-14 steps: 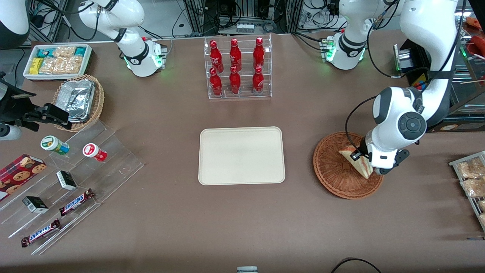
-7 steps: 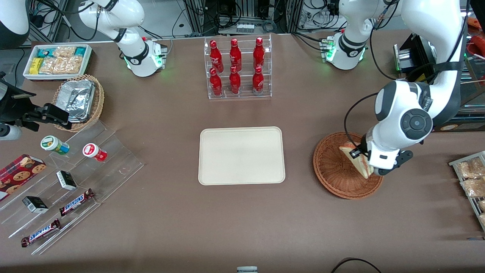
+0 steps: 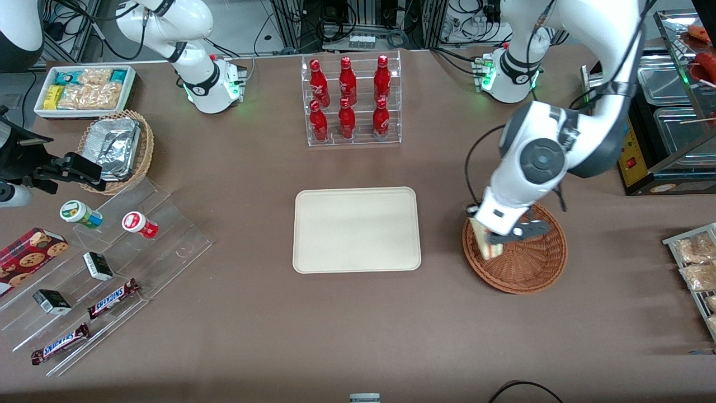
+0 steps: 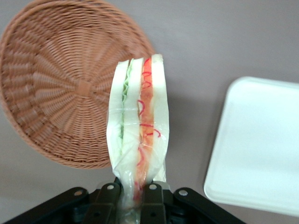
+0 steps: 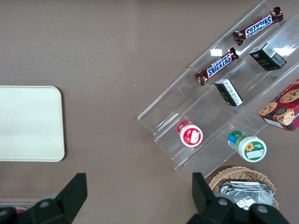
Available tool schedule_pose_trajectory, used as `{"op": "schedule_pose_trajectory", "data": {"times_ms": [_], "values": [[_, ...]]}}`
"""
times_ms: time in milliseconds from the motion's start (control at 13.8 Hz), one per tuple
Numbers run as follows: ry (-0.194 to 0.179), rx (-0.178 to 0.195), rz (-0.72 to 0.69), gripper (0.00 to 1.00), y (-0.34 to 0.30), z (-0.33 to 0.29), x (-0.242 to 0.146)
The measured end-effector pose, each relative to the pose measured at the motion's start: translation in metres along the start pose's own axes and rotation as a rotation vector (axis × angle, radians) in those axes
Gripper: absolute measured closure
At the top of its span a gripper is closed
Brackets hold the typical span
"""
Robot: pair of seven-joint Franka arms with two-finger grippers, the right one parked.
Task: Place sandwich from basket to tray
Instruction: 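Lift the sandwich and carry it with the left gripper over the tray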
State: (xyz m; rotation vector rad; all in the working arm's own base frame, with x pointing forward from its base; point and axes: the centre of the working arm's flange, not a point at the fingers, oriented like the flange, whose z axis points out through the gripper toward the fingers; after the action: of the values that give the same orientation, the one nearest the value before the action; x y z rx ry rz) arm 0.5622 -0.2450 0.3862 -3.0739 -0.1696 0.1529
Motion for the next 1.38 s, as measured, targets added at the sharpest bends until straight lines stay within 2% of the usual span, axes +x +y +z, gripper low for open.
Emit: {"op": "schedule_pose_trajectory", "data": {"times_ms": [145,364,582,945,1382], "values": [[0.003,-0.002,0.087,0.84,0.019,-0.002,-0.009],[-0.016,-0.042,0.19,0.84,0.049,0.0,-0.019],[-0.03,-0.061,0.241,0.84,0.083,0.008,-0.025],[-0.052,-0.071,0.247,0.84,0.136,0.033,-0.028],[-0.09,-0.062,0.242,0.84,0.182,0.075,-0.031]]}}
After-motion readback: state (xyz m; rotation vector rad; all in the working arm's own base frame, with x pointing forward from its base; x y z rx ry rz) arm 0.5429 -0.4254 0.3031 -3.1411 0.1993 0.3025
